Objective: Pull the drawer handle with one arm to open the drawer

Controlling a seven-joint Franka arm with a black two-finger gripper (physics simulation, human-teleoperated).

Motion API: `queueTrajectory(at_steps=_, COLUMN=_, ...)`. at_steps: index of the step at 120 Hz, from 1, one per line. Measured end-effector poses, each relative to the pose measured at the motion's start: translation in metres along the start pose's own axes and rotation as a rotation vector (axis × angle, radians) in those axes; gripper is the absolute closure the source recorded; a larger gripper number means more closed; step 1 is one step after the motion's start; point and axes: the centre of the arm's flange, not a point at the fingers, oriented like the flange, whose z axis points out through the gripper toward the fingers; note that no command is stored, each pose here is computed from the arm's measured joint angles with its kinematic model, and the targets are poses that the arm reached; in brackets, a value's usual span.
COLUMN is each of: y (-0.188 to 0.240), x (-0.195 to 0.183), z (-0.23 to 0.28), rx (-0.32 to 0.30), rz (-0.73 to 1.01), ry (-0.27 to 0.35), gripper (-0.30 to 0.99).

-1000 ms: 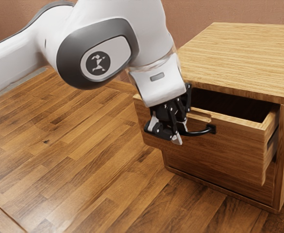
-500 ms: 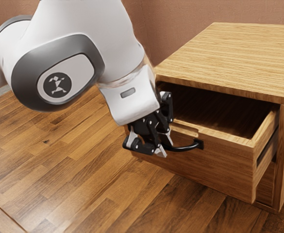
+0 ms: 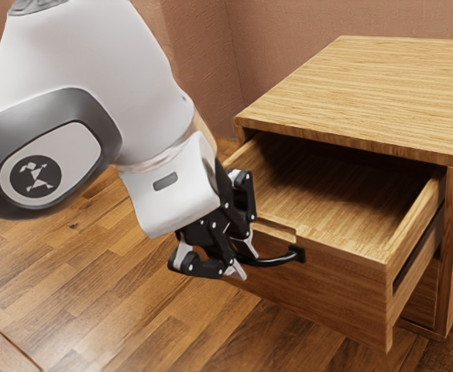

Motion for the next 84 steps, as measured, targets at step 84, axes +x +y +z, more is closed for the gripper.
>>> queueTrajectory(at_steps=84, y=0.072, x=0.025, z=-0.108, rx=0.187, rz=0.050, ry=0.093, gripper=0.40)
